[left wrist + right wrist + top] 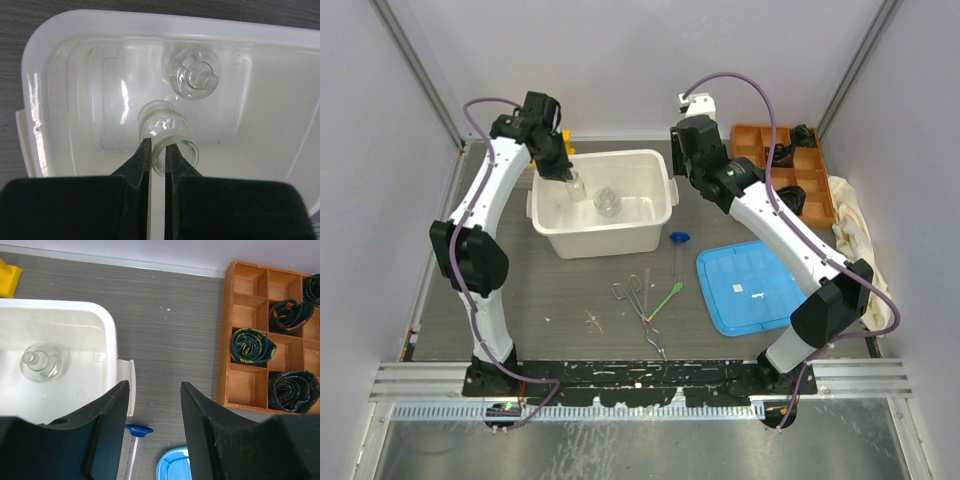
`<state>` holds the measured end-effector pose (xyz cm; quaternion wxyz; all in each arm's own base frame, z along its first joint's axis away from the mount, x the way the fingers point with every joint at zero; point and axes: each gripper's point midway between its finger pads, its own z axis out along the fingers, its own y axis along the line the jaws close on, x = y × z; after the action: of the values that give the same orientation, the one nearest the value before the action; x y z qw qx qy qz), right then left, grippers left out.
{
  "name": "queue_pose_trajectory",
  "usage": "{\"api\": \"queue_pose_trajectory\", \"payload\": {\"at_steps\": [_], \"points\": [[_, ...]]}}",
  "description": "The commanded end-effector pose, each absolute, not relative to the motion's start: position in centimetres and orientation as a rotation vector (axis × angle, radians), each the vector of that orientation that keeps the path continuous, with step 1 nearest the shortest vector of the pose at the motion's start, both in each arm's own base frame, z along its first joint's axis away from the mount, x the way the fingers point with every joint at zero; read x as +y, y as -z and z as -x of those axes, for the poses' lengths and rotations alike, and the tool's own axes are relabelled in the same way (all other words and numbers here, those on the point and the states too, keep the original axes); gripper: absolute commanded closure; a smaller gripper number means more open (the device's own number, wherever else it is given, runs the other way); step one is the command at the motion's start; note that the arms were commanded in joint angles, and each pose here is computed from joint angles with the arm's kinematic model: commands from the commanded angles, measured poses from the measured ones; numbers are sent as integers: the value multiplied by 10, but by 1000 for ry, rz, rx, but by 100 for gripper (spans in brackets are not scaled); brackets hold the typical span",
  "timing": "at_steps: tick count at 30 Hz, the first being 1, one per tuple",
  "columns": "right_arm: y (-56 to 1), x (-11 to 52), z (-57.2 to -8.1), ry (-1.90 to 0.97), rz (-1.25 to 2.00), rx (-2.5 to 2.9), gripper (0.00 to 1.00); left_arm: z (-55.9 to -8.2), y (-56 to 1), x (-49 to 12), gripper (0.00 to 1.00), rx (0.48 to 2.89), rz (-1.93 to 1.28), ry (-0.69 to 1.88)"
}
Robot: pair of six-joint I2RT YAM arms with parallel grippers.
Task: Organize the chemistry lab equipment
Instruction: Place the chemistry item in the storage box.
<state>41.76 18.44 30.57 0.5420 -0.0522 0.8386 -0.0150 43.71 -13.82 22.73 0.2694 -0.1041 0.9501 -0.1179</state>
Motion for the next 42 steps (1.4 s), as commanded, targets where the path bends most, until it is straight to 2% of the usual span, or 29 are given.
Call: {"api": "queue_pose_trajectory", "payload": {"at_steps": [1, 8, 23, 42], "points": [[-328, 180, -435, 12, 62, 1921, 49, -458, -233, -144, 100, 2487, 221, 336], [-313, 175, -447, 22, 50, 1941, 48, -471, -196, -132, 100, 2446, 223, 236], [-294, 167, -464, 40, 29, 1979, 49, -493, -167, -143, 100, 2360, 236, 312], [-293, 161, -465, 52, 6, 1992, 49, -484, -115, -139, 100, 2521, 206, 231]]}}
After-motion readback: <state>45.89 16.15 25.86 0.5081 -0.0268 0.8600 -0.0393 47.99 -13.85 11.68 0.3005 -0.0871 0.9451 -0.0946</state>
